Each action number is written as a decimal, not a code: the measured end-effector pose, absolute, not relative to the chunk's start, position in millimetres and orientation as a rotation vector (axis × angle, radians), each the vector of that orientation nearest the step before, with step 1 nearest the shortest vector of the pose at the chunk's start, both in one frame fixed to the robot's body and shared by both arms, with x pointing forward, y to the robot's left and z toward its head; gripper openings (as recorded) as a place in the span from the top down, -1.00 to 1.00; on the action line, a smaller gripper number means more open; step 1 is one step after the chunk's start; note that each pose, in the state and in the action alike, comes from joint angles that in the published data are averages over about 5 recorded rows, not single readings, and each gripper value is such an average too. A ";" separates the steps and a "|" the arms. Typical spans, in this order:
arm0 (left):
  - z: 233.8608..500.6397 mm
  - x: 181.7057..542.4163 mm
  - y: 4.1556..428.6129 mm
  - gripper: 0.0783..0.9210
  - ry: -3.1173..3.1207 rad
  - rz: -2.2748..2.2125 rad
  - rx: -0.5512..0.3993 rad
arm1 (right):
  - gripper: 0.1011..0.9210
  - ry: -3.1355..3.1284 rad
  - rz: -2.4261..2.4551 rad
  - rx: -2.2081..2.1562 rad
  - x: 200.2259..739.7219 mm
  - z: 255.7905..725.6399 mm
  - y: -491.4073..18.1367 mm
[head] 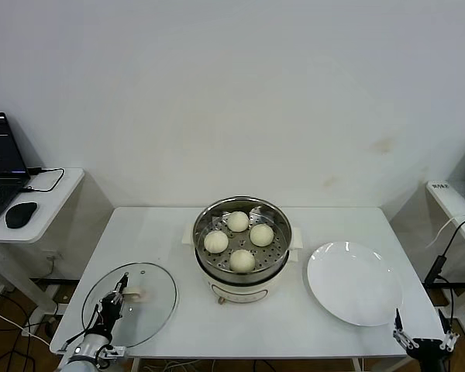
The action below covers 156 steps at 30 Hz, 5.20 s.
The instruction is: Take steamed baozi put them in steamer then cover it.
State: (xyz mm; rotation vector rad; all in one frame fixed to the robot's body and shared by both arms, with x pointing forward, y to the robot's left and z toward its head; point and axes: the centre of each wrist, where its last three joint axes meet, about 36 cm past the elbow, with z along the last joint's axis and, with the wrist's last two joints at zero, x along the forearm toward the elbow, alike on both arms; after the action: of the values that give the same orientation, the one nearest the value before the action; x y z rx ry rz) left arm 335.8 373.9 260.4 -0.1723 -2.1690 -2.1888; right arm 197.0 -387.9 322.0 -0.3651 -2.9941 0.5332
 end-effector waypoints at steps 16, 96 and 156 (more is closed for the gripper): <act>362.7 338.4 391.9 0.83 -2.181 -2.220 0.029 | -0.76 -3.014 0.561 -0.265 202.8 321.7 -373.1; 437.6 472.5 45.5 0.83 -2.279 -2.237 -0.296 | -0.76 -2.947 0.656 -0.165 209.1 271.4 -315.2; 413.5 248.3 252.7 -0.77 -3.086 -0.364 -0.154 | -0.76 -2.980 0.518 0.051 200.4 302.6 -318.2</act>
State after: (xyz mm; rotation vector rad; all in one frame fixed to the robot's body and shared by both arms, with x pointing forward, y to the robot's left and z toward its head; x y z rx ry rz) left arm 248.3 252.7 413.5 -0.1544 -3.0863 -0.3638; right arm 200.4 -318.2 302.6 0.0509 -2.9797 0.5178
